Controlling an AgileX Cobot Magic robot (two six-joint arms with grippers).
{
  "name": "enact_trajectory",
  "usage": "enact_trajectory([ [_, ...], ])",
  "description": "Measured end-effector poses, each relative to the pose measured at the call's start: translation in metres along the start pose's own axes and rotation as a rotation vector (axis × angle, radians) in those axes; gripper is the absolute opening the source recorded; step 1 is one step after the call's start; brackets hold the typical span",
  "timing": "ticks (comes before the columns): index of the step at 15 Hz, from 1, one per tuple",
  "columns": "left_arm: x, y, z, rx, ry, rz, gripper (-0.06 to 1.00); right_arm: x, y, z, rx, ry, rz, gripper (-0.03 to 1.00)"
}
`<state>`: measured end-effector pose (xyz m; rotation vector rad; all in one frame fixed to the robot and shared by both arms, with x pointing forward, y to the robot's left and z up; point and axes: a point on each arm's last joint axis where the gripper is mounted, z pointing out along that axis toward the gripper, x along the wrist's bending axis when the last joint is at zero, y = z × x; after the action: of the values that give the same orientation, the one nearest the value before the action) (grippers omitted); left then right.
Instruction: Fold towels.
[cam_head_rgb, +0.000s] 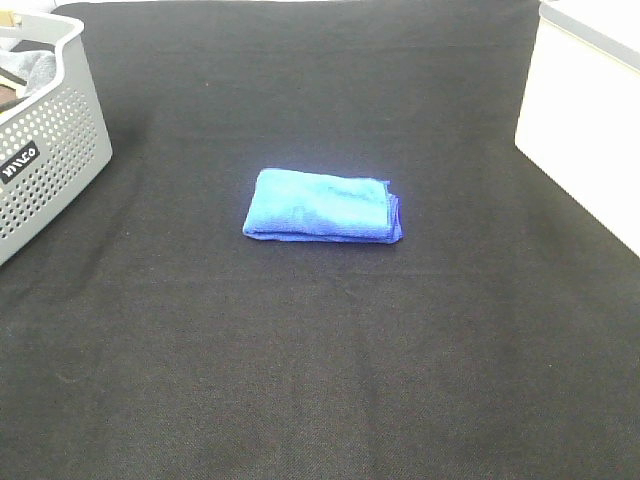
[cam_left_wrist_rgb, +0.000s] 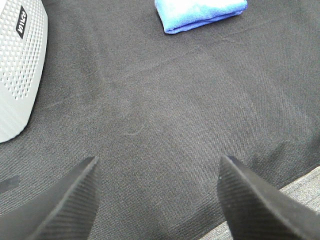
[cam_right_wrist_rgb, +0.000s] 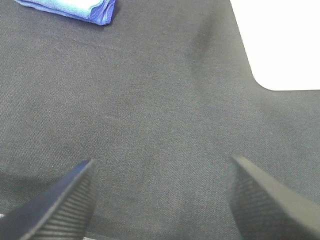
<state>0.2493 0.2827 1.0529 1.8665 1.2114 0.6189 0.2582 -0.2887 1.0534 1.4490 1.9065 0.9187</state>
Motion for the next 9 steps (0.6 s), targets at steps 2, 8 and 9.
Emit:
enact_trajectory([
  [2, -0.0001, 0.0000, 0.0000, 0.000, -0.001, 0.000, 0.64, 0.0000, 0.0000, 0.0000, 0.000, 0.000, 0.000, 0.69],
  [8, 0.0005, 0.0002, 0.0003, -0.001, 0.025, -0.018, 0.64, 0.0000, 0.0000, 0.0000, 0.000, 0.000, 0.000, 0.69],
  [9, 0.0010, 0.0002, 0.0001, -0.006, 0.059, -0.039, 0.64, 0.0001, -0.0004, -0.0007, -0.005, -0.001, 0.000, 0.69],
])
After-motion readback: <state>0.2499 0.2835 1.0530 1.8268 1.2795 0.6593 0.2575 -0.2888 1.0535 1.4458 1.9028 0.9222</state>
